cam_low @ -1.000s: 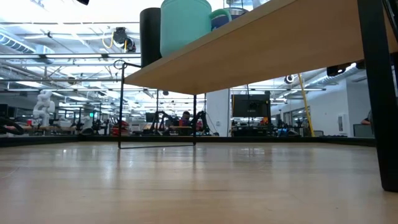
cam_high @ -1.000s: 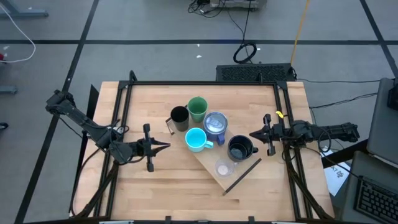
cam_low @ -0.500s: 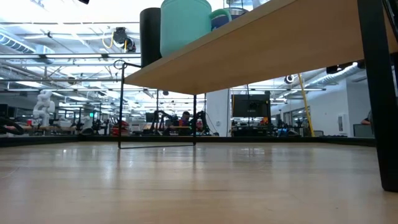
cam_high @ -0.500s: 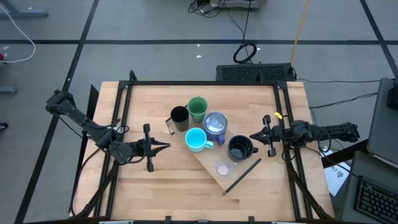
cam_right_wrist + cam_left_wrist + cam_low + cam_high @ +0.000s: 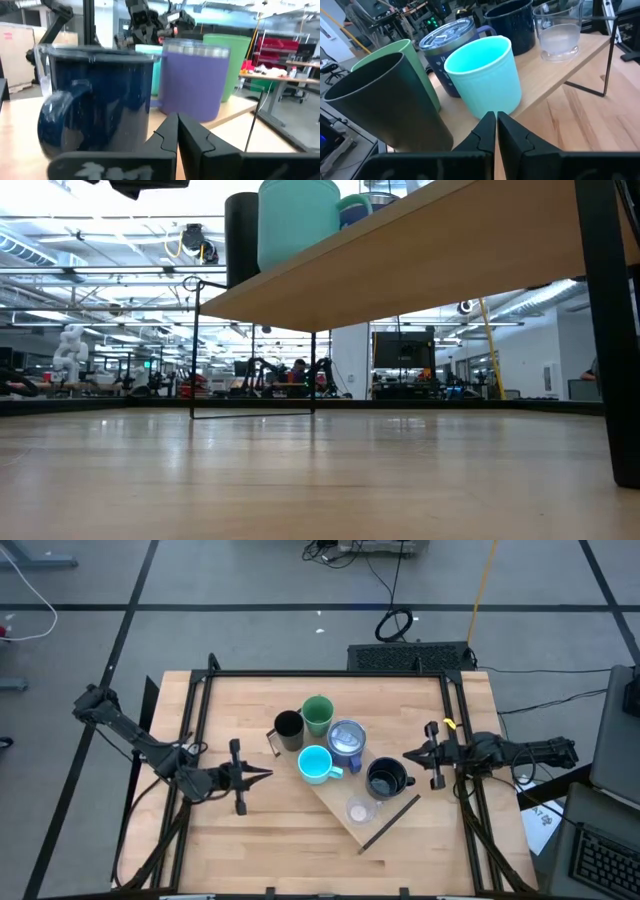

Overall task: Stack small to large cups/mugs on shelf
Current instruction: Return to Home Position

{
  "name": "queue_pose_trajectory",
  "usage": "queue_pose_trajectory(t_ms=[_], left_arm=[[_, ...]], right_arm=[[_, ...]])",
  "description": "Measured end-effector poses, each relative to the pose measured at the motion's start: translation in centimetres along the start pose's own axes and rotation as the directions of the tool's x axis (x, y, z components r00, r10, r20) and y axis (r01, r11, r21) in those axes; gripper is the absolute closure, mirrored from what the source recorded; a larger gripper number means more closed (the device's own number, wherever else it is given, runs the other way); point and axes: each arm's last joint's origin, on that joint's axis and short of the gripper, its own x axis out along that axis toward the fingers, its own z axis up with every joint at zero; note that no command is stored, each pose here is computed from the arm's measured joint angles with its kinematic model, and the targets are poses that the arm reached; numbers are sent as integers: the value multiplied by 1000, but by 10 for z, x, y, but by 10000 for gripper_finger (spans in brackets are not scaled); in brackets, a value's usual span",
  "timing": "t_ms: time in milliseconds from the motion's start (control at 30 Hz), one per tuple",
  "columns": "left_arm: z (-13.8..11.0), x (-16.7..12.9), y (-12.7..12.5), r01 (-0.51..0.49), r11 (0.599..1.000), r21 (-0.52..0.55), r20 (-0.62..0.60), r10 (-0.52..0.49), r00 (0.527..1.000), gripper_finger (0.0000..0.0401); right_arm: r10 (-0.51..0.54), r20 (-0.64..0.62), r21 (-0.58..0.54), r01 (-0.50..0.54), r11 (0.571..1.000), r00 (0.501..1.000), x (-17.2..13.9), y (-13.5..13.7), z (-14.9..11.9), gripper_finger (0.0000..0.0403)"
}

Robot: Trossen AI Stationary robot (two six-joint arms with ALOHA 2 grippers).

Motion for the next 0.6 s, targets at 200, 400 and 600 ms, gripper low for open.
queue_pose_trajectory(t_ms=[200,400,600], left_arm=[[0,-1,1,3,1000,-3,3,-3,1000,380],[-1,-1,1,4,1000,-2,-6,-4,1000,380],[-2,-1,1,4,1000,6,-16,-4,1000,380]], right_arm=[[8,-58,40,-5,999,998,0,1,-6,403],[11,-76,51,-7,999,997,0,1,-7,403],[10,-69,50,-7,999,998,0,1,-7,403]])
